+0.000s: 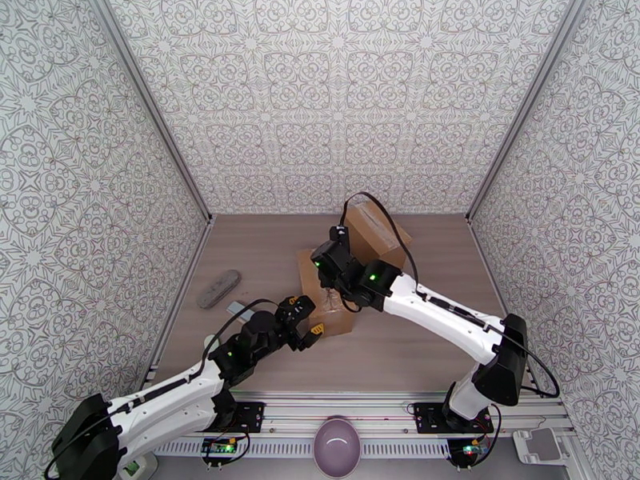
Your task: Unpack the express box
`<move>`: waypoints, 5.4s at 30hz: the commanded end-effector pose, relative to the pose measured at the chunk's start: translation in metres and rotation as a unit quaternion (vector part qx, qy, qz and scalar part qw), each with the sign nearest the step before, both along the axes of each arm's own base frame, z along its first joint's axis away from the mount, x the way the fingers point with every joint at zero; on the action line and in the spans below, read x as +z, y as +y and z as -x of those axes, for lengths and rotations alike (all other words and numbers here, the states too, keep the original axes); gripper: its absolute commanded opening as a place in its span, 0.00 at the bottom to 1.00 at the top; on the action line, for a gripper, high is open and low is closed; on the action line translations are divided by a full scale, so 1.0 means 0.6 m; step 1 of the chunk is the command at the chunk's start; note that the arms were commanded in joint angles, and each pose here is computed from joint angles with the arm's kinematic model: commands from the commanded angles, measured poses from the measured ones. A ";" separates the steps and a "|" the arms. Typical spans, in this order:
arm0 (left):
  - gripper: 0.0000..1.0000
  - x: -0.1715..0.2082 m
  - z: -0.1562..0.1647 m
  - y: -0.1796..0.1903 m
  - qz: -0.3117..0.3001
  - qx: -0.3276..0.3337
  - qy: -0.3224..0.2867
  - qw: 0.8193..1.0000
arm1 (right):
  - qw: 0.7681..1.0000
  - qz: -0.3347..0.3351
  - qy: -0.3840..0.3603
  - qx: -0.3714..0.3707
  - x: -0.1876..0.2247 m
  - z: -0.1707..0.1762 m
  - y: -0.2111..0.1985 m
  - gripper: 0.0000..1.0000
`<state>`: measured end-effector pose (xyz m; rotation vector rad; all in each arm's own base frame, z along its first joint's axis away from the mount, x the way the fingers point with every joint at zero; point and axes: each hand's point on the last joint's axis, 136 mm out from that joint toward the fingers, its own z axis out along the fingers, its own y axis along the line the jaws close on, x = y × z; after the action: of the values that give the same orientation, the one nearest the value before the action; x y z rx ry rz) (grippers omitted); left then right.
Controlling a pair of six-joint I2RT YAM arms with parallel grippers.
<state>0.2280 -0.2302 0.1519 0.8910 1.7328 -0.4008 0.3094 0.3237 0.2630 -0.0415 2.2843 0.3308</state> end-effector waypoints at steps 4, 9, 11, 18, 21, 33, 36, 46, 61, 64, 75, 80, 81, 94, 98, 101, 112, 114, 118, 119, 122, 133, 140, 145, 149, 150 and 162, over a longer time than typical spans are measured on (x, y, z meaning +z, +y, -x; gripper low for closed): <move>0.84 0.023 -0.004 -0.012 0.013 -0.002 -0.012 1.000 | 0.999 0.031 0.032 0.011 -0.049 0.024 0.010 0.00; 0.84 0.024 -0.003 -0.015 0.015 0.001 -0.013 1.000 | 0.998 0.044 0.032 0.012 -0.051 0.026 0.012 0.00; 0.84 0.024 -0.003 -0.015 0.015 0.001 -0.013 1.000 | 0.998 0.050 0.030 0.010 -0.051 0.027 0.011 0.00; 0.84 0.024 -0.002 -0.014 0.014 0.007 -0.017 1.000 | 0.999 0.035 -0.003 0.008 -0.010 0.024 0.009 0.00; 0.84 0.036 -0.003 -0.013 0.008 0.009 -0.035 0.999 | 1.000 0.021 -0.015 0.017 0.017 0.023 0.015 0.00; 0.87 0.068 -0.013 -0.015 -0.022 0.030 -0.100 0.994 | 0.999 0.025 -0.015 0.037 0.033 0.024 0.024 0.00; 0.87 0.067 -0.010 -0.022 -0.028 0.028 -0.107 0.994 | 0.999 0.033 -0.004 0.033 0.018 0.029 0.017 0.00; 0.88 0.061 -0.020 -0.029 -0.029 0.045 -0.112 0.992 | 0.998 0.029 0.023 0.041 -0.005 0.040 0.022 0.00; 0.84 0.060 -0.056 -0.025 -0.027 0.122 -0.118 0.985 | 0.998 0.032 0.048 0.038 -0.017 0.061 0.004 0.00; 0.84 0.056 -0.061 -0.018 -0.027 0.134 -0.113 0.984 | 0.997 0.035 0.050 0.039 -0.019 0.065 -0.003 0.00; 0.82 0.046 -0.075 0.006 -0.017 0.161 -0.091 0.983 | 0.997 0.036 0.045 0.057 -0.016 0.075 -0.011 0.00; 0.82 0.050 -0.083 0.011 -0.010 0.169 -0.090 0.981 | 0.996 0.036 0.050 0.059 -0.022 0.079 -0.014 0.00; 0.82 0.052 -0.084 0.010 -0.008 0.170 -0.091 0.981 | 0.996 0.037 0.051 0.059 -0.023 0.080 -0.015 0.00; 0.81 0.057 -0.110 0.024 0.003 0.198 -0.082 0.977 | 0.996 0.031 0.052 0.068 -0.028 0.086 -0.016 0.00; 0.81 0.058 -0.116 0.019 0.002 0.199 -0.082 0.977 | 0.996 0.032 0.051 0.065 -0.024 0.088 -0.022 0.00; 0.81 0.055 -0.121 0.021 -0.002 0.204 -0.079 0.976 | 0.996 0.032 0.049 0.063 -0.021 0.088 -0.026 0.00; 0.81 0.046 -0.126 0.026 -0.006 0.209 -0.061 0.976 | 0.998 0.019 0.036 0.055 -0.008 0.089 -0.035 0.00; 0.81 0.045 -0.127 0.026 -0.006 0.209 -0.060 0.976 | 0.997 0.019 0.036 0.058 -0.007 0.090 -0.035 0.00; 0.80 0.048 -0.135 0.026 -0.011 0.216 -0.058 0.975 | 0.997 0.017 0.040 0.061 -0.008 0.093 -0.035 0.00; 0.80 0.047 -0.137 0.026 -0.014 0.219 -0.057 0.974 | 0.997 0.016 0.040 0.061 -0.008 0.093 -0.035 0.00; 0.80 0.050 -0.141 0.022 -0.015 0.220 -0.057 0.974 | 0.997 0.015 0.039 0.061 -0.006 0.094 -0.036 0.00; 0.79 0.059 -0.143 0.021 -0.018 0.226 -0.059 0.972 | 0.998 0.019 0.039 0.041 -0.009 0.093 -0.050 0.00; 0.79 0.052 -0.149 0.021 -0.027 0.231 -0.051 0.971 | 0.999 -0.002 0.019 0.036 0.016 0.092 -0.056 0.00; 0.79 0.053 -0.153 0.020 -0.031 0.233 -0.049 0.971 | 0.999 -0.005 0.020 0.035 0.019 0.095 -0.062 0.00; 0.79 0.053 -0.156 0.024 -0.036 0.241 -0.047 0.969 | 0.999 -0.002 0.027 0.034 0.012 0.098 -0.064 0.00; 0.79 0.054 -0.156 0.022 -0.034 0.241 -0.047 0.969 | 0.999 0.000 0.032 0.033 0.006 0.098 -0.064 0.00; 0.79 0.047 -0.136 0.001 -0.038 0.236 -0.046 0.970 | 0.999 -0.017 0.033 0.017 0.014 0.093 -0.059 0.00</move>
<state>0.3065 -0.2344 0.1751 0.5760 1.8073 -0.0143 0.2588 0.2942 0.2593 -0.0672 2.3480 0.3625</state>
